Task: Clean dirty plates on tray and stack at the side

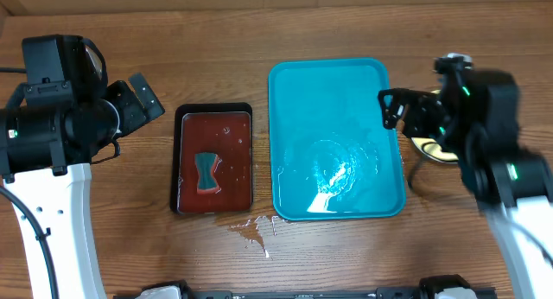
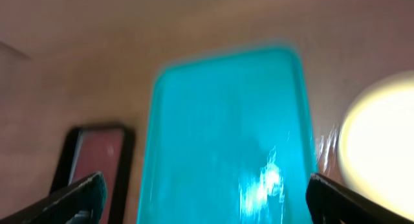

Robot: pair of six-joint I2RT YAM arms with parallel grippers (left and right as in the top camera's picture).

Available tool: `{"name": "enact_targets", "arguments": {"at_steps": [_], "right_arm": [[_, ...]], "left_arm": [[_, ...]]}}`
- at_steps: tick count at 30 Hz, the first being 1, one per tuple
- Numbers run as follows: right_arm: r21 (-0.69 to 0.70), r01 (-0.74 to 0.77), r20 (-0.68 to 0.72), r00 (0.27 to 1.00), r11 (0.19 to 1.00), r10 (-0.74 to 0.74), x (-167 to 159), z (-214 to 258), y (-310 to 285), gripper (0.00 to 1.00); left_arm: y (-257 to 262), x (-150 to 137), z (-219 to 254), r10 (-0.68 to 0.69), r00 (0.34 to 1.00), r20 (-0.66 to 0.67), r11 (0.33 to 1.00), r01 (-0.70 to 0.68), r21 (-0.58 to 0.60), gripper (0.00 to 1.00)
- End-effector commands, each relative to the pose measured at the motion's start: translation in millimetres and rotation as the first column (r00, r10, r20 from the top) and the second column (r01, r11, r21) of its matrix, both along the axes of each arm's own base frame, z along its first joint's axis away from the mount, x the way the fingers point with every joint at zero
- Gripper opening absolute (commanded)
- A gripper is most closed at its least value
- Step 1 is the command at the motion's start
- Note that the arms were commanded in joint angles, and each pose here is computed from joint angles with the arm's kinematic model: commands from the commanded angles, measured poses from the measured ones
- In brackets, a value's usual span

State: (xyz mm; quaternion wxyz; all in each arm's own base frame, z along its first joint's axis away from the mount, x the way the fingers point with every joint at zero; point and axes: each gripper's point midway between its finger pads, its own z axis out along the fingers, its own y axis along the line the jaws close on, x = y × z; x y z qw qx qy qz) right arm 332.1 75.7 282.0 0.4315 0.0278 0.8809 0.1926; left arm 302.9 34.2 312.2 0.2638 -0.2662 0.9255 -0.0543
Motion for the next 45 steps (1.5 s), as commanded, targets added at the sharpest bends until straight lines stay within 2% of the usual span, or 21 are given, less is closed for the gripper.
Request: {"name": "enact_targets", "arguments": {"at_steps": [1,5,14,24,33,40,45], "right_arm": [[-0.093,-0.015,0.168,0.985,0.996,0.031,-25,15,-8,1.00],[-0.117,0.039,0.299,0.954,0.992,-0.002,-52,4,-21,1.00],[-0.090,0.088,0.429,0.902,0.992,-0.041,-95,-57,-34,1.00],[-0.058,0.097,0.565,0.824,0.994,-0.048,-102,-79,-34,1.00],[-0.043,0.091,0.644,0.764,0.995,-0.043,-91,-92,-31,1.00],[-0.045,0.091,0.635,0.771,0.995,-0.042,-91,-94,-31,1.00],[-0.054,0.088,0.588,0.808,0.995,-0.040,-90,-109,-31,1.00]], "left_arm": [[3,2,4,-0.005,1.000,0.010,1.000,0.004,0.015,1.00],[3,2,4,-0.005,1.000,0.010,1.000,0.004,0.015,1.00],[3,2,4,-0.005,1.000,0.010,1.000,0.004,0.015,1.00],[3,2,4,-0.004,1.000,0.010,1.000,0.004,0.015,1.00],[3,2,4,-0.005,1.000,0.010,1.000,0.004,0.015,1.00],[3,2,4,-0.004,1.000,0.010,1.000,0.004,0.015,1.00],[3,2,4,-0.005,1.000,0.010,1.000,0.004,0.015,1.00]]}}
